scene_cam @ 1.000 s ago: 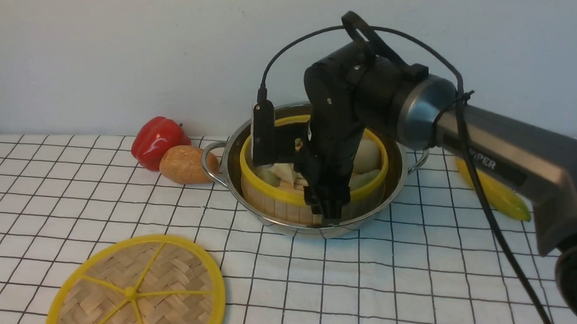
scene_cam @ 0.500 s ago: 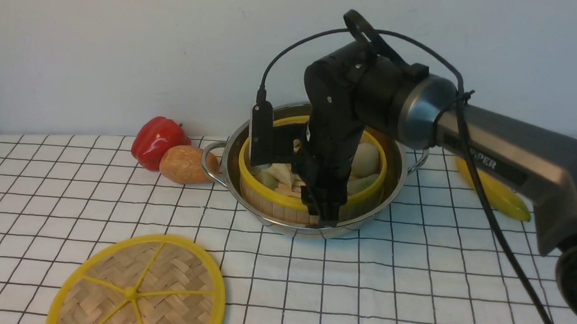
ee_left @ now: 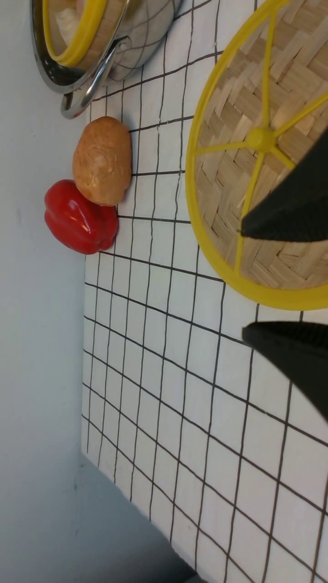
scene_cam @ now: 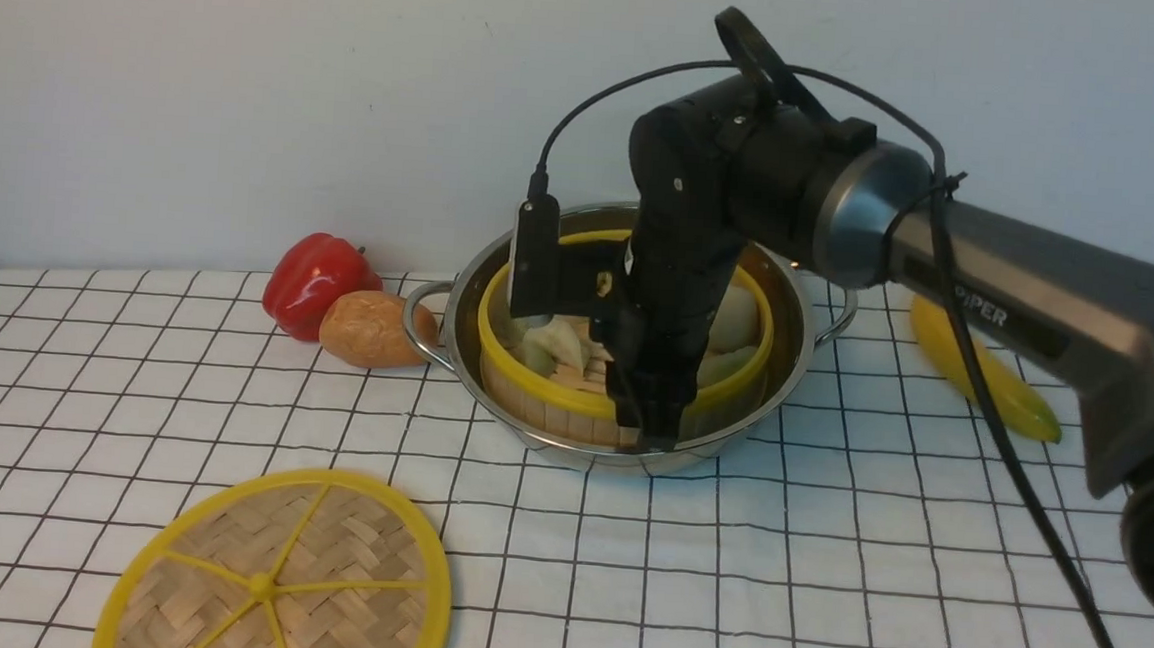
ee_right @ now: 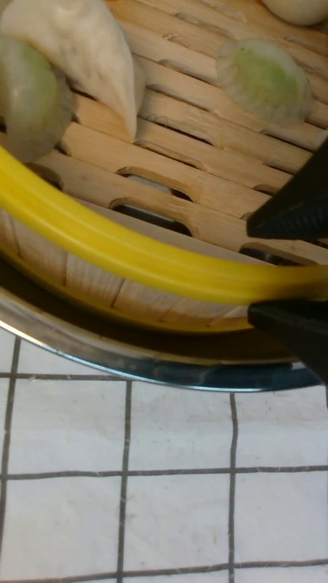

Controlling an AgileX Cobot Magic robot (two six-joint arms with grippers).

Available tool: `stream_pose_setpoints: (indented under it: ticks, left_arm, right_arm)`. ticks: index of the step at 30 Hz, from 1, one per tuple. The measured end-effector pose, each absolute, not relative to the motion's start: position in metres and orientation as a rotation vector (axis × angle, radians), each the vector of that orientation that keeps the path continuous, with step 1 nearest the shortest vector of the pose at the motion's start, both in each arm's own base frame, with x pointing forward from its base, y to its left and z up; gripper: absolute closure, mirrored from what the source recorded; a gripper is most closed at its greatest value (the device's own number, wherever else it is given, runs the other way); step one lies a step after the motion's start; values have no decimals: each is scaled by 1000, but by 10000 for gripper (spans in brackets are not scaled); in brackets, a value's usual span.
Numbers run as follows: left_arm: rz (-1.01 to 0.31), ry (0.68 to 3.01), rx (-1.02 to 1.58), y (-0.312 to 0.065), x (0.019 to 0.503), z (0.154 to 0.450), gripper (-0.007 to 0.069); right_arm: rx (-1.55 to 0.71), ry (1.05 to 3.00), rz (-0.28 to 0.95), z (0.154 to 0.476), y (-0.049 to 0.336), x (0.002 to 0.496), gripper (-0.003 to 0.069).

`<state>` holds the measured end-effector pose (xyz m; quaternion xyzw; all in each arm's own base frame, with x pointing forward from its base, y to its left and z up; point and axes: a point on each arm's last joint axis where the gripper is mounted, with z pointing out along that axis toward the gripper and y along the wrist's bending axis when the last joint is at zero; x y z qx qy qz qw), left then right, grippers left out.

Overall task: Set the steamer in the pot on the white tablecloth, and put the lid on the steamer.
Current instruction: 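Place the bamboo steamer basket of food into the steel pot with the right gripper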

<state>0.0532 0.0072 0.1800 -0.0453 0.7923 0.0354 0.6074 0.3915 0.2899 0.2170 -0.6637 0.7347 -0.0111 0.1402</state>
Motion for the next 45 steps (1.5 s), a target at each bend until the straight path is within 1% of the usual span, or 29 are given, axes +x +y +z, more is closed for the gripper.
stream_pose_setpoints:
  ticks: [9,17,26,32,37,39,45]
  left_arm:
    - [82,1831,-105,7,53,180,382]
    - [82,1831,-105,7,53,180,382]
    - [82,1831,-105,7,53,180,382]
    - [82,1831,-105,7,53,180,382]
    - [82,1831,-105,7,53,180,382]
    - [82,1831,-105,7,53,180,382]
    - [82,1831,-105,7,53,180,382]
  right_arm:
    - [-1917,2129,-16,217,287,393,445]
    - [-1936,2145,-24,203,288,396,431]
    - [-1945,2139,-59,203,286,397,408]
    - [-1935,2120,-84,215,283,397,401]
    - [-1921,2115,-62,217,285,396,354]
    - [-1912,2113,-45,218,286,396,308]
    - [-1905,2113,-46,218,285,397,283]
